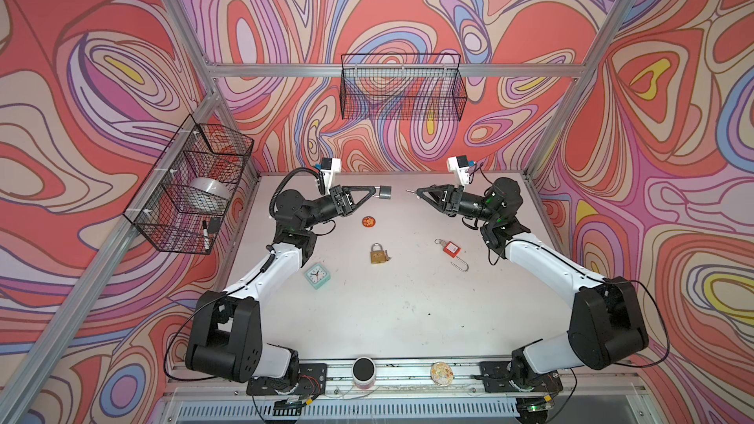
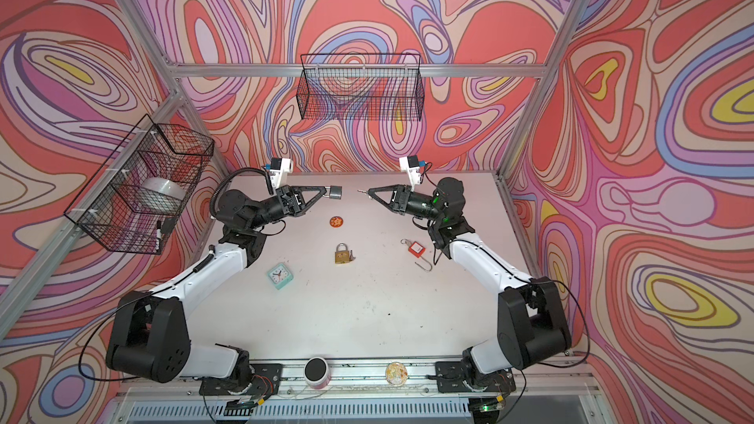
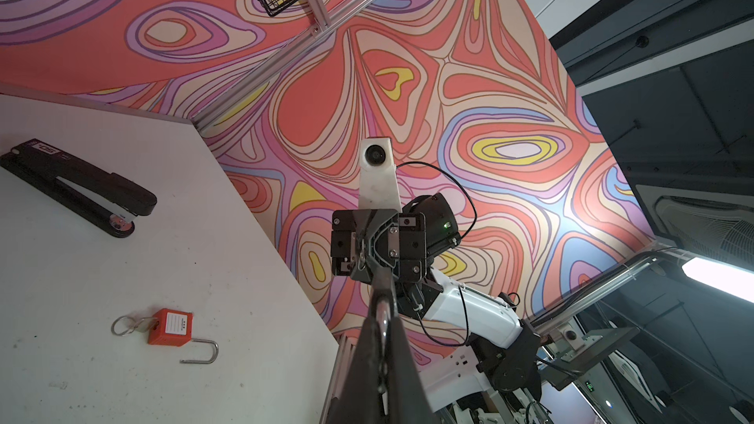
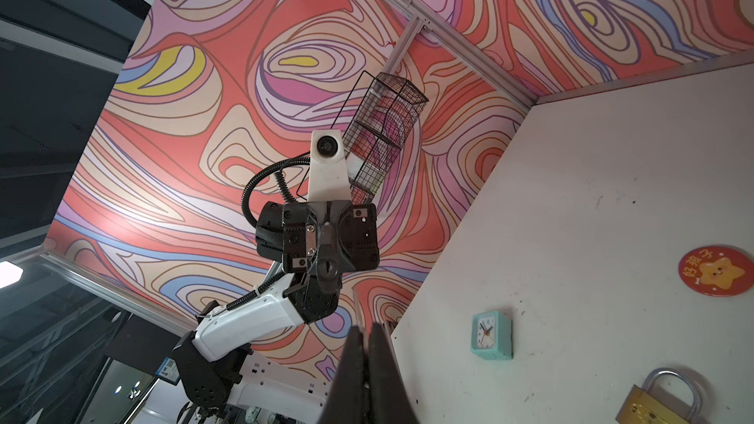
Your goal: Lock with the key
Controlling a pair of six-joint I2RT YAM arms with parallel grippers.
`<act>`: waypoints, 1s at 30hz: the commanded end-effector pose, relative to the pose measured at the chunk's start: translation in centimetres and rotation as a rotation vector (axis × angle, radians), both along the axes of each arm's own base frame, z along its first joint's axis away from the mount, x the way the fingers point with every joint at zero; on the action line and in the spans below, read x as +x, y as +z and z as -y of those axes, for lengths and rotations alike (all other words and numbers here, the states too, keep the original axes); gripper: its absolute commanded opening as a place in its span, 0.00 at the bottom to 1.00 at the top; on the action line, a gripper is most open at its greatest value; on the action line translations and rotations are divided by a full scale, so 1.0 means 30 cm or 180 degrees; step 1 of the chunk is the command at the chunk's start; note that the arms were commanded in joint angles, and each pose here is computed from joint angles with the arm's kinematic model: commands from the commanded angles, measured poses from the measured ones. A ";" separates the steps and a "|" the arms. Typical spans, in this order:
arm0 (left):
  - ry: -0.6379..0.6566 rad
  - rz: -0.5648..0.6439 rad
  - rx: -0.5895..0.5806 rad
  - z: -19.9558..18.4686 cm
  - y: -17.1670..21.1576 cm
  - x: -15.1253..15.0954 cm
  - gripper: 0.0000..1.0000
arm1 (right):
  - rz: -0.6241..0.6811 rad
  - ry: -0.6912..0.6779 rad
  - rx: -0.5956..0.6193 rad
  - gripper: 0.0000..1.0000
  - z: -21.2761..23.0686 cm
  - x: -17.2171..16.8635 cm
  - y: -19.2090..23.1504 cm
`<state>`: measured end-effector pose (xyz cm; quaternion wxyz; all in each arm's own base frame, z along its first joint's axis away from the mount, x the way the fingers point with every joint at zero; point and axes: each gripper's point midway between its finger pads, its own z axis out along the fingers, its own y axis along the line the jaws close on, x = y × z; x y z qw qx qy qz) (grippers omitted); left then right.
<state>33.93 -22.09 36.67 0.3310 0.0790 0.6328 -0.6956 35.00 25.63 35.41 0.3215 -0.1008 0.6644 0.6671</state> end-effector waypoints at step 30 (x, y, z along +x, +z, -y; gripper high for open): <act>-0.0707 -0.0855 0.2006 0.242 -0.855 0.024 0.00 | -0.0440 -0.0867 -0.0676 0.00 0.166 -0.098 -0.249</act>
